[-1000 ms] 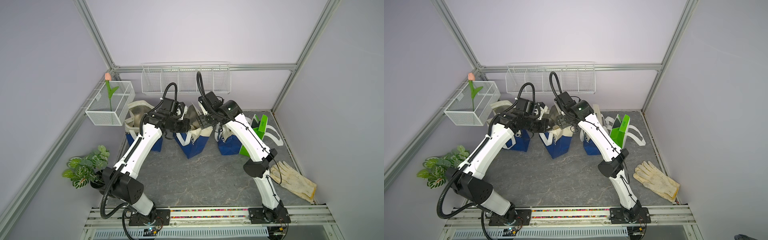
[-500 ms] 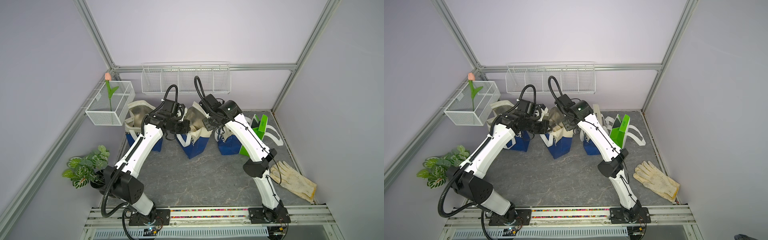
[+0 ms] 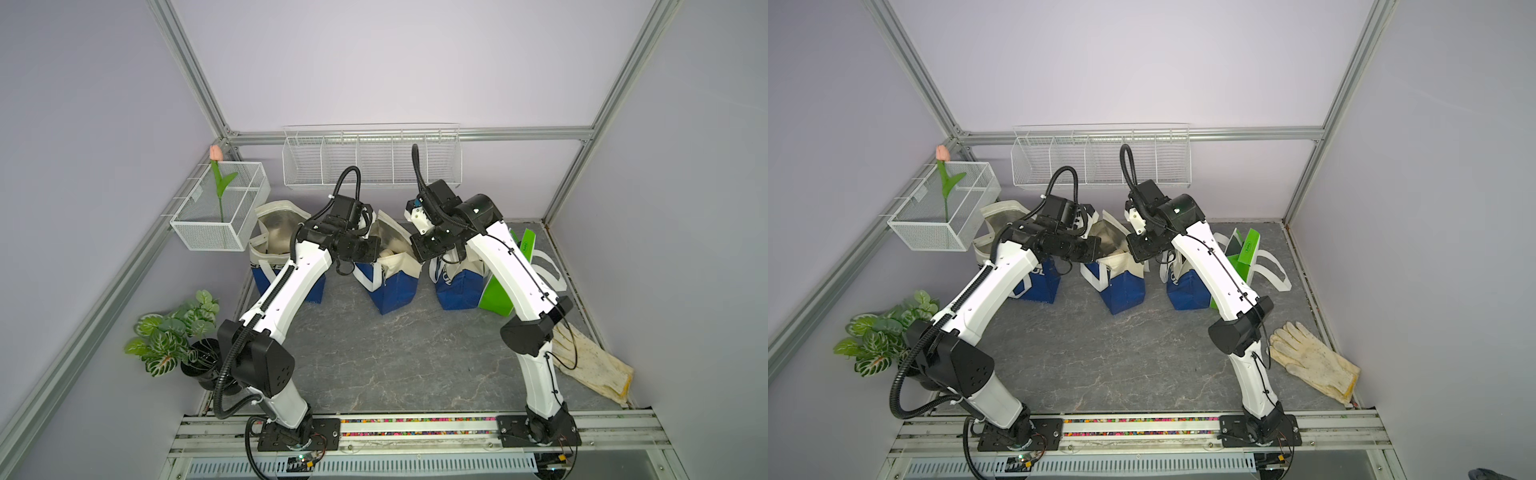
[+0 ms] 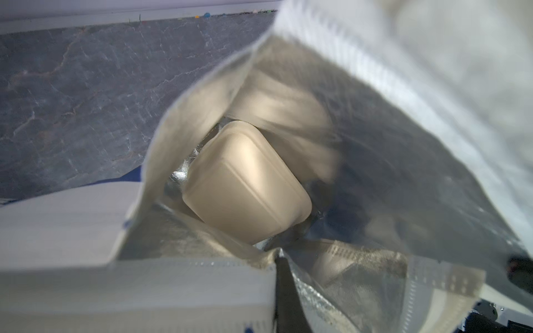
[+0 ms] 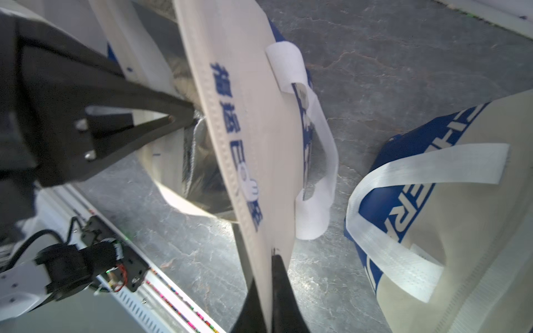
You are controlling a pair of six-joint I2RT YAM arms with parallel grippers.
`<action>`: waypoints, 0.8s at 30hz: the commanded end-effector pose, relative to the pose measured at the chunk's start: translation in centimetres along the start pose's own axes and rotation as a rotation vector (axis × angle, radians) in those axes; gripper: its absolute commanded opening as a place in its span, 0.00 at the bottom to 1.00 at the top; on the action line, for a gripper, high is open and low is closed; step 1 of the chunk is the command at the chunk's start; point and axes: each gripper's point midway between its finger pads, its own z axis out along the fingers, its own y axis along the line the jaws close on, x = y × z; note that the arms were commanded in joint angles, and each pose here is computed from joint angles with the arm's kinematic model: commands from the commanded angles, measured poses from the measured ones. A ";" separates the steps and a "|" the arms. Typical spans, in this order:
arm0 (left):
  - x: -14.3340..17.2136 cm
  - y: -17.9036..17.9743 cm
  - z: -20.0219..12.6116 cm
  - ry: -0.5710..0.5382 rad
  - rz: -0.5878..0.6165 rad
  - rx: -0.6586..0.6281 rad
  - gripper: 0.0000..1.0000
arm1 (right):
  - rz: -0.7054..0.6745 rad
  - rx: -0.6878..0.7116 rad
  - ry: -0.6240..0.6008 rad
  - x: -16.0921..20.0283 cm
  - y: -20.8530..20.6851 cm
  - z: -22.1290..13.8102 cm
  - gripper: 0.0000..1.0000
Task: Open the takeout bag
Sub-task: Place the takeout bag at the center of the board.
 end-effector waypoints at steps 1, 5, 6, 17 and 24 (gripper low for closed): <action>-1.4 1.1 0.1 -0.016 0.097 -0.067 0.00 | 0.041 -0.294 -0.097 -0.6 3.4 -4.0 0.07; -0.9 0.5 0.3 0.006 0.142 -0.025 0.00 | 0.147 -0.531 -0.236 -1.1 2.5 -6.0 0.07; -0.7 0.1 0.3 0.012 0.165 -0.006 0.00 | 0.183 -0.558 -0.261 -1.1 1.9 -6.1 0.07; -0.2 2.1 0.0 0.031 0.218 -0.122 0.00 | 0.271 -0.428 -0.202 -0.9 0.1 1.0 0.07; 0.4 3.7 0.6 0.041 0.187 -0.198 0.31 | 0.294 -0.330 -0.209 -1.6 -1.1 2.4 0.07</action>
